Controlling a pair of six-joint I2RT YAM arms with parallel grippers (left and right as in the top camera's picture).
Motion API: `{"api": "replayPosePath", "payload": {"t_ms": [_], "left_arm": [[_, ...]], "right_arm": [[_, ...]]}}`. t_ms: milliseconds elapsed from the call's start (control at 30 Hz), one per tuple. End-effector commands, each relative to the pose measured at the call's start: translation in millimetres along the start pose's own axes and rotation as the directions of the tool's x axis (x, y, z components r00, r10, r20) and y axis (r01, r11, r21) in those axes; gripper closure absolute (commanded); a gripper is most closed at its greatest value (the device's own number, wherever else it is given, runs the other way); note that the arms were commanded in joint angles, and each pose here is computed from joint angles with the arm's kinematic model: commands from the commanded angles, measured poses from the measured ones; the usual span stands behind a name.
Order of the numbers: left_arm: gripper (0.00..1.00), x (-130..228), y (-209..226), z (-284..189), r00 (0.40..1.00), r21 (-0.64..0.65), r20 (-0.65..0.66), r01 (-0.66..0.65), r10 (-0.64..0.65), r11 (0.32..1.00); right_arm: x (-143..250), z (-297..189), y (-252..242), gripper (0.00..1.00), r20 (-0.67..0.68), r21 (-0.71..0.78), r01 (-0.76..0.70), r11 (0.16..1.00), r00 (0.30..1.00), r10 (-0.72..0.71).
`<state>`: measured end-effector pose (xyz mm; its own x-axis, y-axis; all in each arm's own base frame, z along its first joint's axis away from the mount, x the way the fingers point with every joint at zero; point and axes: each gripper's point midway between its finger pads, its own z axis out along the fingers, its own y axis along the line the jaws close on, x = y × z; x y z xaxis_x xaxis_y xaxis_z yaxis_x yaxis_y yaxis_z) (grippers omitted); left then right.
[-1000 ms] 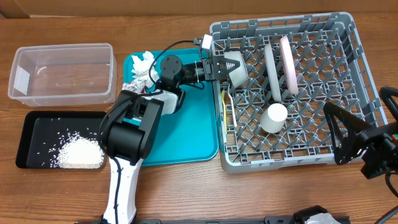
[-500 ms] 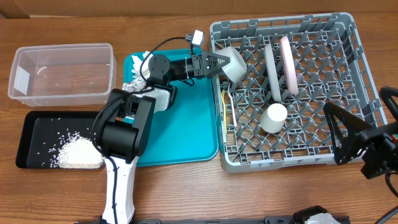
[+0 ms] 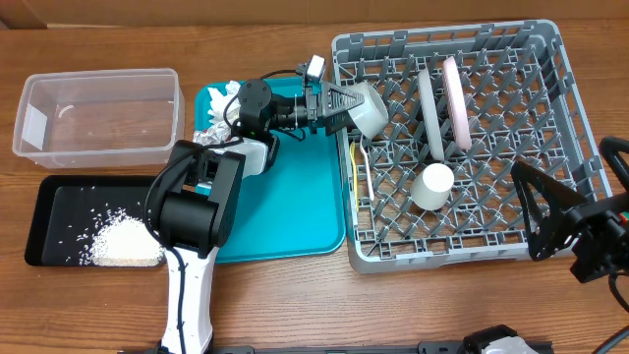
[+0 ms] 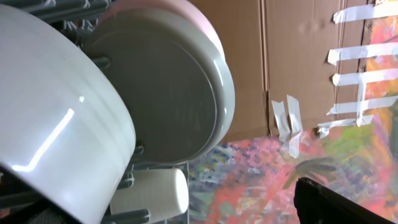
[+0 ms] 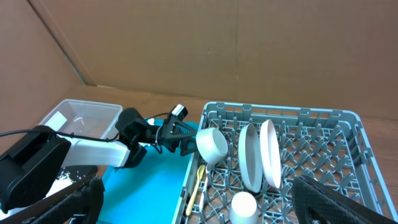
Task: Sort waste into correct bins and load items into the dishwasher rack
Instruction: 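Lower the bowl into the rack's back left beside the plates, then open the left gripper, release the bowl and move to the teal tray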
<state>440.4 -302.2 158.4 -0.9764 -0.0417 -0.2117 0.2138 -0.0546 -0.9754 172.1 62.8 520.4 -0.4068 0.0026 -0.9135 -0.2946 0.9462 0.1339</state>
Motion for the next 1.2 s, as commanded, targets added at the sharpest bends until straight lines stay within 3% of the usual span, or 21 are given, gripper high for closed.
{"api": "replayPosePath", "payload": {"t_ms": [0, 467, 700, 867, 1033, 1167], "left_arm": [[0.0, 2, -10, -7, 0.999, 0.003, -0.032, -0.027, 0.027, 1.0], [0.0, -15, -1, -43, 0.999, -0.028, 0.012, 0.039, -0.039, 0.999], [0.0, -32, -25, -66, 0.998, -0.027, 0.065, -0.019, 0.021, 0.999], [0.0, -48, -87, -97, 0.977, -0.03, 0.129, -0.165, 0.168, 0.986], [0.0, -48, -178, -128, 0.901, -0.068, 0.188, -0.386, 0.391, 0.92], [0.01, -41, -221, -151, 0.853, -0.144, 0.22, -0.451, 0.473, 0.88]], "right_arm": [[-1, 0, -1, 0.0, 0.005, 0.007, -0.004, 1.0, 1.0, 0.004], [-1, 0, -1, 0.0, 0.005, 0.007, -0.004, 1.0, 1.0, 0.004], [-1, 0, -1, 0.0, 0.005, 0.007, -0.004, 1.0, 1.0, 0.004], [-1, 0, -1, 0.0, 0.005, 0.007, -0.004, 1.0, 1.0, 0.004], [-1, 0, -1, 0.0, 0.005, 0.007, -0.004, 1.0, 1.0, 0.004], [-1, 0, -1, 0.0, 0.005, 0.007, -0.004, 1.0, 1.0, 0.004]]}}
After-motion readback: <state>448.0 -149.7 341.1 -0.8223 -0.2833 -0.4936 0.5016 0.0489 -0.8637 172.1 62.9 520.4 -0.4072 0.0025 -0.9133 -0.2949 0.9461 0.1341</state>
